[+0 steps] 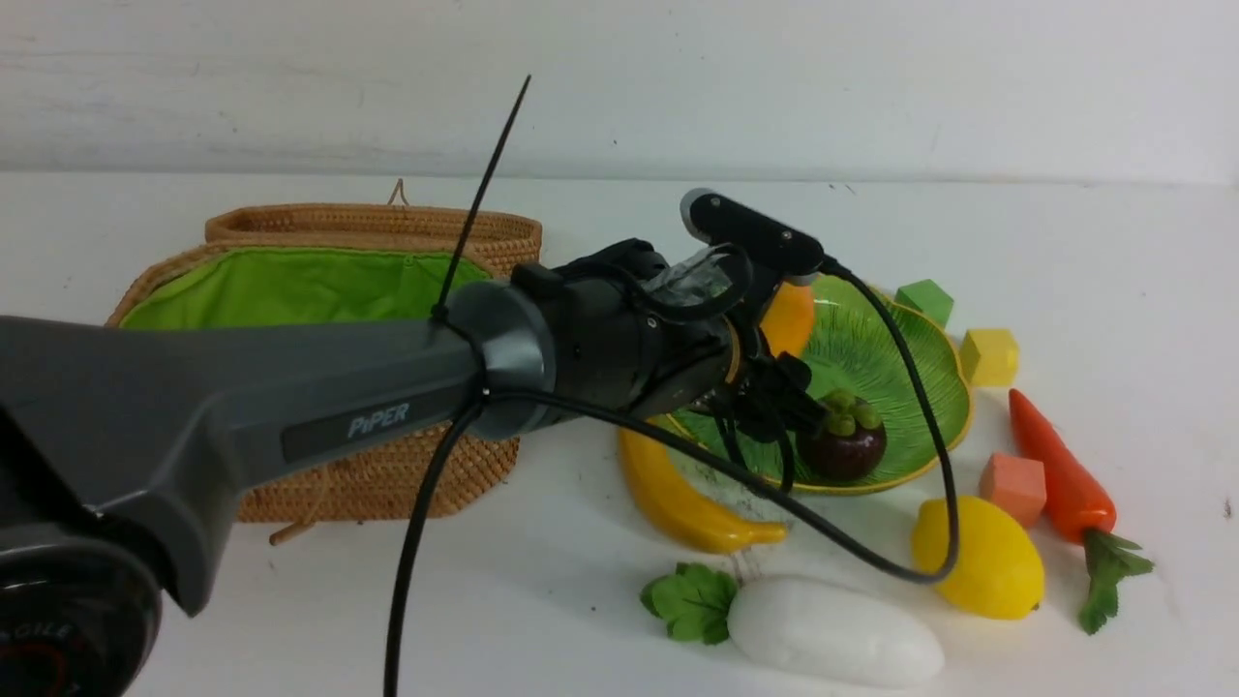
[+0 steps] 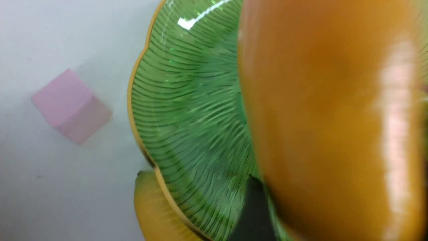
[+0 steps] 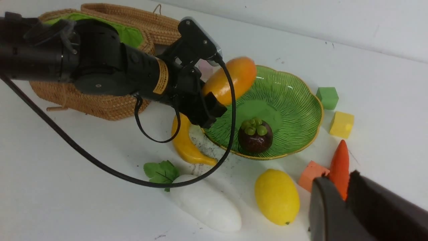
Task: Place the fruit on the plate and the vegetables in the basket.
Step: Grab the mango with your left arm and place it on the right plate, then use the left arm to grab a banana and put it into the right plate
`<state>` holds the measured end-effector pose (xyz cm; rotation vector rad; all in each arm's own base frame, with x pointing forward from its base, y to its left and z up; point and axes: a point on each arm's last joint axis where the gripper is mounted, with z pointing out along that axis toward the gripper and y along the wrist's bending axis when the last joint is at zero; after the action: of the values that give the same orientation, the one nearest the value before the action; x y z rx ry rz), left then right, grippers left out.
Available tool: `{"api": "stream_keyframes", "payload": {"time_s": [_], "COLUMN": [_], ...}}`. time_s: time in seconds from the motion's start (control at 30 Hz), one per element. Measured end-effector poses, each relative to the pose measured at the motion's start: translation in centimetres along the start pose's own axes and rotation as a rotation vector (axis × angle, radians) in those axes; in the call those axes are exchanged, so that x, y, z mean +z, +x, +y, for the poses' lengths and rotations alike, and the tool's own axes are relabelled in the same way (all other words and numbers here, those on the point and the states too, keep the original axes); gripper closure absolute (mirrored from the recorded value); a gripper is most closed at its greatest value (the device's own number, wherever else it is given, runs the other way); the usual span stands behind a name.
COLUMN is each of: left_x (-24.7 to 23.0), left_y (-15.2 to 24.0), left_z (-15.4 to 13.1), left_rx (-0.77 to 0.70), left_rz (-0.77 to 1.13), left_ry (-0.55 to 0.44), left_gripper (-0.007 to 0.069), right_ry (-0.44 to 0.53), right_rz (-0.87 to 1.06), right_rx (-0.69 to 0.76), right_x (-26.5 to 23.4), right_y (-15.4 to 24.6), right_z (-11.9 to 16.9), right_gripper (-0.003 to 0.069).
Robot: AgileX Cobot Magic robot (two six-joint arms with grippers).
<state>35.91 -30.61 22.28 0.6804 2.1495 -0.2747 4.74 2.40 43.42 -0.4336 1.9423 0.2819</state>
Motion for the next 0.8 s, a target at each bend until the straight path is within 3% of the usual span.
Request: {"api": "stream_keyframes", "payload": {"time_s": [0.13, 0.33, 0.47, 0.6, 0.67, 0.8], "left_x": [-0.1, -2.5, -7.8, -13.3, -16.0, -19.1], "left_y": [-0.1, -0.5, -2.3, -3.2, -3.3, -2.2], "left_z": [-0.1, -0.4, -1.6, -2.2, -2.1, -2.0], "left_rx": [0.001, 0.006, -0.005, -0.01, 0.059, 0.313], "left_rz": [-0.001, 0.08, 0.099, 0.143, 0.186, 0.343], "left_ry": [0.0, -0.052, -0.074, -0.093, -0.093, -0.004], "left_gripper": [-0.0036, 0.001, 0.0167, 0.042, 0.0596, 0.0638], "right_ry": [-0.016, -0.028, -0.029, -0.044, -0.062, -0.097], "right_rz": [0.009, 0.047, 0.051, 0.068, 0.084, 0.097], "right_rx": [0.009, 0.014, 0.014, 0.022, 0.026, 0.02], "right_x": [0.0, 0.0, 0.0, 0.0, -0.1, -0.1], "right_y": [0.1, 0.4, 0.5, 0.6, 0.8, 0.9], "right_z": [0.1, 0.3, 0.3, 0.4, 0.6, 0.9], "right_gripper": [0.0552, 0.0552, 0.0552, 0.0552, 0.0552, 0.0548]}}
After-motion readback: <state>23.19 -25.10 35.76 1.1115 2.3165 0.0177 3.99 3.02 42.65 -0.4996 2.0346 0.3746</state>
